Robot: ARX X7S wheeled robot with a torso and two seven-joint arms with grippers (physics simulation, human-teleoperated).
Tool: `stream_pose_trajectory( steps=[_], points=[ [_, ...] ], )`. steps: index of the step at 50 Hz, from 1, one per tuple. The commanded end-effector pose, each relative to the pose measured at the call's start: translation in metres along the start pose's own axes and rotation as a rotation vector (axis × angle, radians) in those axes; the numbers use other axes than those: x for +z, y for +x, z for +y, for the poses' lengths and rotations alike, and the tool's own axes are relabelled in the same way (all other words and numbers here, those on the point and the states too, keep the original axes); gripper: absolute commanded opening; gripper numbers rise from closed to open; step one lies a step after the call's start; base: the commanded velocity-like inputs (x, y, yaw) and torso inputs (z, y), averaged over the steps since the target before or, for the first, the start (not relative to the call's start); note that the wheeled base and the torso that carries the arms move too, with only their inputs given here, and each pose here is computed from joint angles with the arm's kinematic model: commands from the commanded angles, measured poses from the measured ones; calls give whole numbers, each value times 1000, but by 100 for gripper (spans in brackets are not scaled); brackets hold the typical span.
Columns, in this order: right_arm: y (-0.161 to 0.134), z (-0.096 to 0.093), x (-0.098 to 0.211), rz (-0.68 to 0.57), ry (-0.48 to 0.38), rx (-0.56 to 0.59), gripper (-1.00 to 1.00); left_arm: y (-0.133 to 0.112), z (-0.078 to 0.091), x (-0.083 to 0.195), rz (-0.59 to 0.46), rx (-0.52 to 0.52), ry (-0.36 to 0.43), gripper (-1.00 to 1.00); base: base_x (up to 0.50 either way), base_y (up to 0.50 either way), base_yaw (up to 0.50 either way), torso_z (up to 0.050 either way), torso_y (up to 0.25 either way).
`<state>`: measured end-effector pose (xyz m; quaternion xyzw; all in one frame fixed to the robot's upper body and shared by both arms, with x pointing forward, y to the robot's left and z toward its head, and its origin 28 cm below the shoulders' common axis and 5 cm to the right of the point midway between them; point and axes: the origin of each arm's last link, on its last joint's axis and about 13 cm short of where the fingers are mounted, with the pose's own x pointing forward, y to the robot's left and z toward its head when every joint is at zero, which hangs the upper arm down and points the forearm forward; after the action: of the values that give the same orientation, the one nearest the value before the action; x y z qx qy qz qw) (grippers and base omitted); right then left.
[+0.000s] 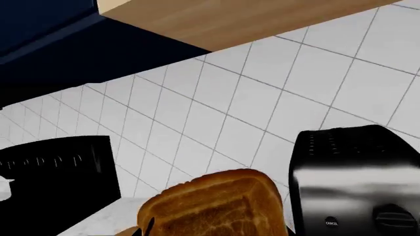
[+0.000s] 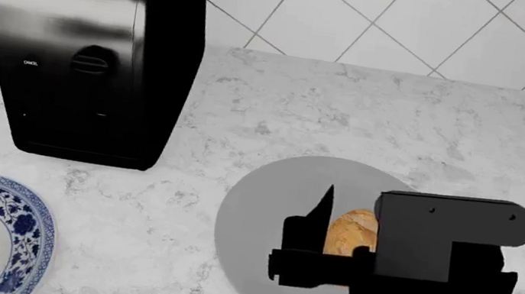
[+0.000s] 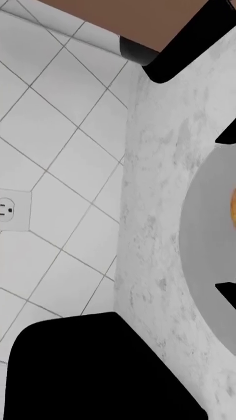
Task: Place all breads on the cutting board.
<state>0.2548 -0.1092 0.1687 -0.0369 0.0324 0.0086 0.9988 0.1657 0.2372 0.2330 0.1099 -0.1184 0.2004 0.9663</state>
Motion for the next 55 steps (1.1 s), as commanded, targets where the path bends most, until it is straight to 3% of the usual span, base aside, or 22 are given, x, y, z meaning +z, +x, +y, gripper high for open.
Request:
stream_pose_trajectory(
  steps=[1,4,6,8,11,14,19,24,38,40,42,46,47,49,55],
  points=[
    [-13,-1,15,96,125,45,100,-30,9,-9,-230,-46,-84,-100,0,0,0,0,0],
    [-18,-2,32,110,168,42,100,-31,9,-9,-222,-55,-82,-100,0,0,0,0,0],
    [-17,-3,40,109,135,16,100,-32,9,-9,-214,-73,-88,-100,0,0,0,0,0],
    [-8,-9,44,197,125,-48,100,-32,8,-9,-212,-73,-82,-100,0,0,0,0,0],
    [-9,-7,58,225,150,-43,100,-32,5,-10,-187,-84,-63,-100,0,0,0,0,0],
    [1,-7,71,312,109,-82,100,-31,4,-9,-185,-92,-68,-100,0,0,0,0,0],
    [12,-8,91,458,155,-59,100,-31,7,-8,-202,-80,-71,-100,0,0,0,0,0],
    [15,-8,105,497,141,-49,100,-32,9,-10,-201,-77,-73,-100,0,0,0,0,2],
    [23,-13,116,498,129,-131,100,-32,12,-9,-217,-77,-72,-100,0,0,0,0,0],
    [30,-13,115,518,158,-111,100,-28,15,-9,-234,-30,-43,-100,0,0,0,0,0],
    [37,-14,113,538,173,-117,100,-31,12,-7,-186,-61,-90,-100,0,0,0,0,0],
    [52,-16,105,576,192,-113,100,-26,11,-9,-226,-27,-22,-100,0,0,0,0,0],
    [54,-16,104,595,207,-95,100,-29,7,-7,-199,-71,-59,-100,0,0,0,0,0],
    [57,-17,105,599,234,-92,100,-27,8,-7,-216,-63,-32,-100,0,0,0,0,0],
    [59,-18,104,611,230,-106,100,-27,8,-8,-219,-62,-31,-100,0,0,0,0,2]
  ],
)
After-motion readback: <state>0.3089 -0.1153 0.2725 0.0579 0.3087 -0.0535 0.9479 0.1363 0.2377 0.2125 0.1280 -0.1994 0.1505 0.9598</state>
